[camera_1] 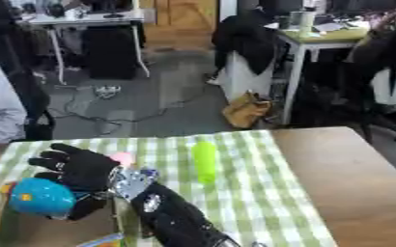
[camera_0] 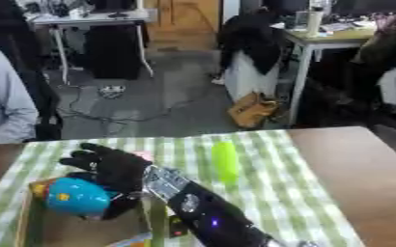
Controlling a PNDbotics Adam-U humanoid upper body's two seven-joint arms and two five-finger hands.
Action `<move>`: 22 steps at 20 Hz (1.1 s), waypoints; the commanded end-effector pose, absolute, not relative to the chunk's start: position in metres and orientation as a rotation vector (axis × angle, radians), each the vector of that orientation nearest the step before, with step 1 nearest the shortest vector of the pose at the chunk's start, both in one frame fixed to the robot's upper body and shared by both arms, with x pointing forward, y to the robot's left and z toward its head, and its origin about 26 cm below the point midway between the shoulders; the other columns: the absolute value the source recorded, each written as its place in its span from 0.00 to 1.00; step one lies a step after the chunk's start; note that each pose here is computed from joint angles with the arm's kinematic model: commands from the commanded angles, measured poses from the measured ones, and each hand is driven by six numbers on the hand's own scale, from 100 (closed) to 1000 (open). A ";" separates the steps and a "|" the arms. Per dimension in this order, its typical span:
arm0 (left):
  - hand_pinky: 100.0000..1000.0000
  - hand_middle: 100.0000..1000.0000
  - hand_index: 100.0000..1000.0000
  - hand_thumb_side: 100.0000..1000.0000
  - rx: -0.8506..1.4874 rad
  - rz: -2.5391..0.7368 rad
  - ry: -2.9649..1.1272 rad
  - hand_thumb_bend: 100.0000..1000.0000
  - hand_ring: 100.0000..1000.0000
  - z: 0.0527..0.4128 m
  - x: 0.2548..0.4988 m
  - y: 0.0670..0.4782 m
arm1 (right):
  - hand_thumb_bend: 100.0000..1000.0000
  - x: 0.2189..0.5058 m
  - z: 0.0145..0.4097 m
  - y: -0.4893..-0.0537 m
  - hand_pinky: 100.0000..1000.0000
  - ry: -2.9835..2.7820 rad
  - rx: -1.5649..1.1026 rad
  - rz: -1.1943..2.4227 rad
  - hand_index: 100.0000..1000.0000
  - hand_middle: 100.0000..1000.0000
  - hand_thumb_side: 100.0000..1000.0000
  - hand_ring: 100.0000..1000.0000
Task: Pick up objects on the table and place them in the box.
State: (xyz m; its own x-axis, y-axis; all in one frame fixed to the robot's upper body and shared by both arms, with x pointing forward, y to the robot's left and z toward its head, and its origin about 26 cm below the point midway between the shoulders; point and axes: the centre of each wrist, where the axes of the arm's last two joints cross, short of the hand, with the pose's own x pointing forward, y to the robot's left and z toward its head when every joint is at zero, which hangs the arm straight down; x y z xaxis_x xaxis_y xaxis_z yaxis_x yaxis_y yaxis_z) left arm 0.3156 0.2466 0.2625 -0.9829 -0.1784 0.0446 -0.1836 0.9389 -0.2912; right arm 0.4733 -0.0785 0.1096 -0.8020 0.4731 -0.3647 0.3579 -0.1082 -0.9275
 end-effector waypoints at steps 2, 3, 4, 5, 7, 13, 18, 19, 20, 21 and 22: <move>0.76 0.79 0.89 1.00 0.272 0.478 -3.124 0.05 0.80 0.272 0.313 0.247 | 0.58 0.482 0.131 -0.084 1.00 -1.916 -0.959 2.124 1.00 1.00 1.00 1.00; 0.76 0.79 0.89 1.00 0.271 0.479 -3.124 0.05 0.80 0.272 0.313 0.247 | 0.58 0.482 0.132 -0.084 1.00 -1.881 -0.941 2.138 1.00 1.00 1.00 1.00; 0.76 0.79 0.89 1.00 0.271 0.479 -3.124 0.06 0.80 0.272 0.313 0.247 | 0.61 0.482 0.133 -0.084 1.00 -1.854 -0.926 2.149 1.00 1.00 1.00 1.00; 0.76 0.79 0.89 1.00 0.270 0.478 -3.123 0.06 0.80 0.272 0.313 0.247 | 0.64 0.483 0.137 -0.084 1.00 -1.809 -0.919 2.177 1.00 1.00 1.00 1.00; 0.76 0.79 0.89 1.00 0.268 0.476 -3.124 0.06 0.80 0.272 0.313 0.246 | 0.67 0.484 0.146 -0.082 1.00 -1.721 -0.907 2.238 1.00 1.00 1.00 1.00; 0.76 0.79 0.89 1.00 0.268 0.476 -3.123 0.06 0.80 0.272 0.313 0.247 | 0.66 0.483 0.167 -0.077 1.00 -1.638 -0.885 2.284 1.00 1.00 1.00 1.00; 0.76 0.79 0.89 1.00 0.273 0.478 -3.122 0.06 0.80 0.272 0.313 0.247 | 0.64 0.480 0.174 -0.074 1.00 -1.673 -0.895 2.251 1.00 1.00 1.00 1.00; 0.76 0.79 0.89 1.00 0.276 0.478 -3.122 0.06 0.80 0.272 0.313 0.248 | 0.63 0.479 0.176 -0.073 1.00 -1.686 -0.904 2.239 1.00 1.00 1.00 1.00; 0.76 0.79 0.89 1.00 0.278 0.477 -3.122 0.06 0.80 0.271 0.313 0.248 | 0.63 0.478 0.178 -0.073 1.00 -1.698 -0.912 2.231 1.00 1.00 1.00 1.00; 0.76 0.79 0.89 1.00 0.279 0.477 -3.122 0.06 0.80 0.271 0.313 0.248 | 0.62 0.477 0.181 -0.072 1.00 -1.716 -0.919 2.218 1.00 1.00 1.00 1.00; 0.76 0.79 0.89 1.00 0.281 0.477 -3.121 0.06 0.80 0.271 0.313 0.248 | 0.62 0.475 0.183 -0.072 1.00 -1.733 -0.922 2.205 1.00 1.00 1.00 1.00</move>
